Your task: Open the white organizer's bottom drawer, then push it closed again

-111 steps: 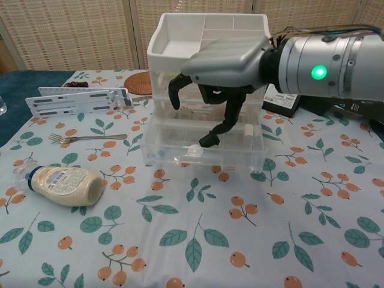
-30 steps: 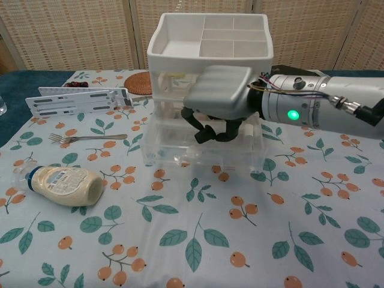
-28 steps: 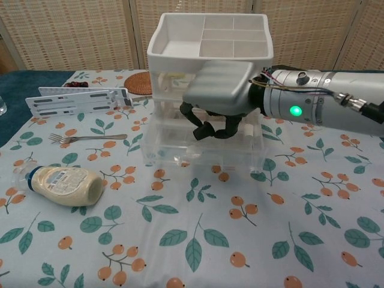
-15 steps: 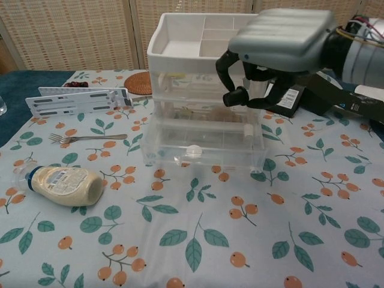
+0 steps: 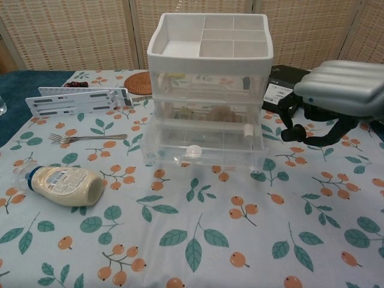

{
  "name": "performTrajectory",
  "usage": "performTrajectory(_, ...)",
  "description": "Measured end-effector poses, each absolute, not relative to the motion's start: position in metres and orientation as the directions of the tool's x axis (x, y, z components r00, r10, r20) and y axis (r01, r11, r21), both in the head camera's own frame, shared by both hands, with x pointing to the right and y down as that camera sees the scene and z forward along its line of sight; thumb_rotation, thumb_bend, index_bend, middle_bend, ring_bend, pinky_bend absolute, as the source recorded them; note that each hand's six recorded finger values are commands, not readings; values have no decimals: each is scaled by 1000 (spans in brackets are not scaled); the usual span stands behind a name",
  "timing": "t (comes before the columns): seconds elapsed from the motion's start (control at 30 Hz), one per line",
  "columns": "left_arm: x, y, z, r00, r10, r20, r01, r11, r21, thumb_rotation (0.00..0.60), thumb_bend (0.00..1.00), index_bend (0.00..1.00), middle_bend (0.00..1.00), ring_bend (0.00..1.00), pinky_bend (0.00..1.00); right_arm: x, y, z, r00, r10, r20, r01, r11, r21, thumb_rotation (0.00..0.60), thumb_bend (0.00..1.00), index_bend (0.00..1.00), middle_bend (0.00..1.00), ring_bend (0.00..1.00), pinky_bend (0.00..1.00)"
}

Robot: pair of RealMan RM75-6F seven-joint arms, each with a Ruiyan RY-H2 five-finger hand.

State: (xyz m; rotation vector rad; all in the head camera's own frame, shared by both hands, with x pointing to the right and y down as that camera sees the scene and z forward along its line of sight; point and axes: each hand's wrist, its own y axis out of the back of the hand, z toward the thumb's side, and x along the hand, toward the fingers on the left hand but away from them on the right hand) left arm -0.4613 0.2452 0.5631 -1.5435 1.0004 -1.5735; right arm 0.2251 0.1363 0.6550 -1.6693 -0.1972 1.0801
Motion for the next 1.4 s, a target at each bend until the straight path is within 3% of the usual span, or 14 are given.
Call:
performTrajectory(0.3,-462,246,564,-41,-888,458,-31,-457,-889,600,343,169,104,129,142,228,144,704,527,602,-600,-362,-479,-800,600,326,500,1000,1000,1000)
performTrajectory(0.53,-463,247,565,-45,-886,462,-32,-461,-887,600,343,169,104,129,142,222,145,718,513,608,-606,-349,-497,-795,600,326,499,1000,1000,1000)
performTrajectory(0.7,-462,248,566,-40,-885,464,-33,-463,-886,600,343,169,104,129,142,220,148,724,502,606,-617,-353,-508,-786,600,326,387,982,1000,1000)
performTrajectory(0.97,-462,248,567,-38,-884,467,-34,-466,-884,600,343,169,104,129,141,224,147,720,483,615,-623,-328,-533,-780,600,325,259,865,993,1000)
performTrajectory(1.13,-463,247,565,-44,-887,460,-34,-459,-888,600,343,169,104,129,141,223,147,706,494,625,-604,-288,-538,-792,600,319,238,786,858,1000)
performTrajectory(1.4,-465,246,564,-45,-888,458,-30,-457,-889,600,343,169,105,129,141,246,138,647,481,717,-505,-178,-485,-856,600,312,234,685,707,903)
